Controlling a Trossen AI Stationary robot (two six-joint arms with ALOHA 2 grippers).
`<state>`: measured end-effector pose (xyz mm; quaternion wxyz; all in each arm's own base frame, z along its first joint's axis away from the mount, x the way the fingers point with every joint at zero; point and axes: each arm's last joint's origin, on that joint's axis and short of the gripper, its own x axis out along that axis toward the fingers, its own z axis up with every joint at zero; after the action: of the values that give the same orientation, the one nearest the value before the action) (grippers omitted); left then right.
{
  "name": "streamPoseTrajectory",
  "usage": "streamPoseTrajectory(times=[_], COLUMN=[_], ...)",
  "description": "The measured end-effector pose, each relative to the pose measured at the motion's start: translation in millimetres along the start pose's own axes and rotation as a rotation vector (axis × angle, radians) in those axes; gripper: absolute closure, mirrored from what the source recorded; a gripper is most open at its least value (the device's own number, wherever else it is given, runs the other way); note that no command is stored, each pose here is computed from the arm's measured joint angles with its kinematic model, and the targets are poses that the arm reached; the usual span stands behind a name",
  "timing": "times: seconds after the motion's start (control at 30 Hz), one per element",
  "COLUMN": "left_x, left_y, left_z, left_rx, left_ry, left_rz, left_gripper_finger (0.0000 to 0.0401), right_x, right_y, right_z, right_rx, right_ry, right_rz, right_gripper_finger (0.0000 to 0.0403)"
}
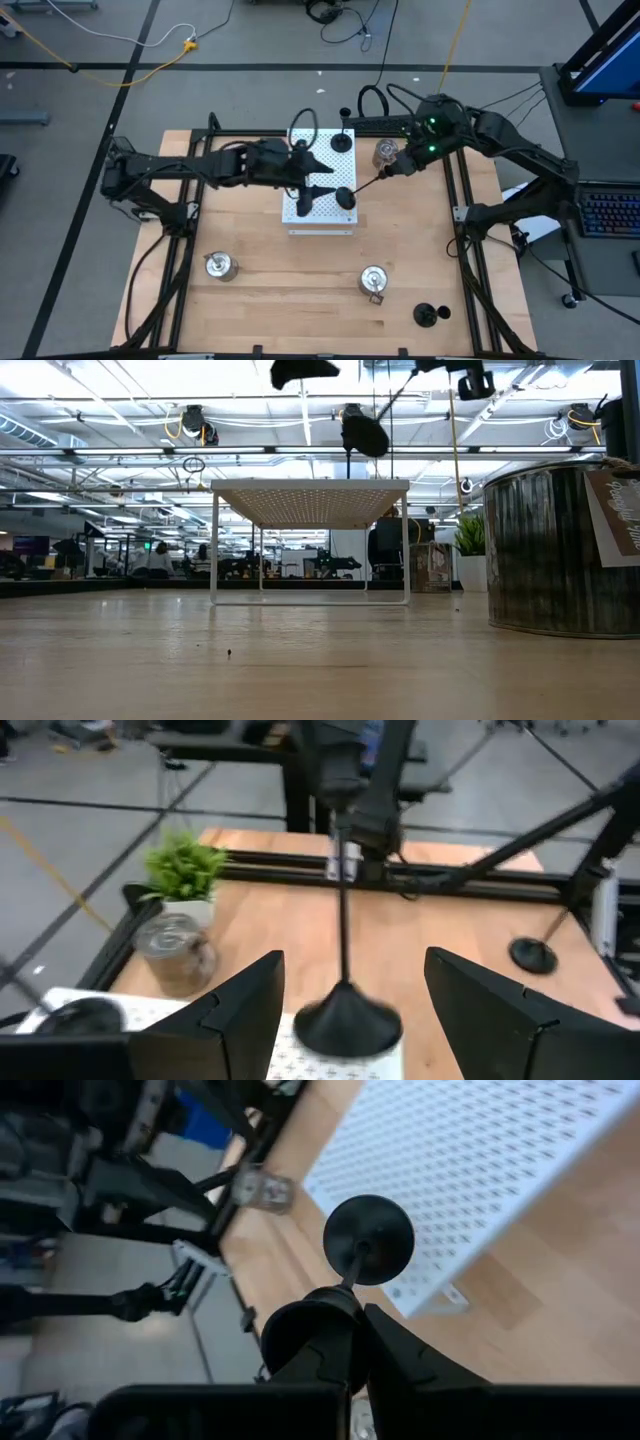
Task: Pick & Place candle stick holders
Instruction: Put the top black candle holder on the shelf aligned with the other black candle holder
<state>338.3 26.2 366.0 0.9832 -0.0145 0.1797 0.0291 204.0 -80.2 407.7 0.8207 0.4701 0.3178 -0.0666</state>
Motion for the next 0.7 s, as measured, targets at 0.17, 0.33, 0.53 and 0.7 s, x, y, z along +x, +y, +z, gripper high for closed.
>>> streamPoseTrajectory(times=[0.17, 0.33, 0.53, 0.7], left_x=[19, 38, 52, 61], left_y=[-6, -7, -7, -7], left_z=[11, 11, 14, 19], left_rx=[0.012, 0.009, 0.000, -0.034], left_ry=[0.034, 0.073, 0.075, 0.071], left_rz=[-0.052, -0.053, -0.052, -0.069], left_gripper_finger=[0.0153, 0.0153, 0.0153, 0.0153], right_x=[6, 9, 13, 16], right_y=[1, 4, 11, 15], right_z=[6, 6, 2, -1], right_rx=[-0.037, -0.071, -0.104, -0.122], right_ry=[-0.003, 0.011, 0.024, 0.045], right_rz=[0.036, 0.063, 0.089, 0.095], right_gripper_finger=[0.0399, 0.0399, 0.0399, 0.0399])
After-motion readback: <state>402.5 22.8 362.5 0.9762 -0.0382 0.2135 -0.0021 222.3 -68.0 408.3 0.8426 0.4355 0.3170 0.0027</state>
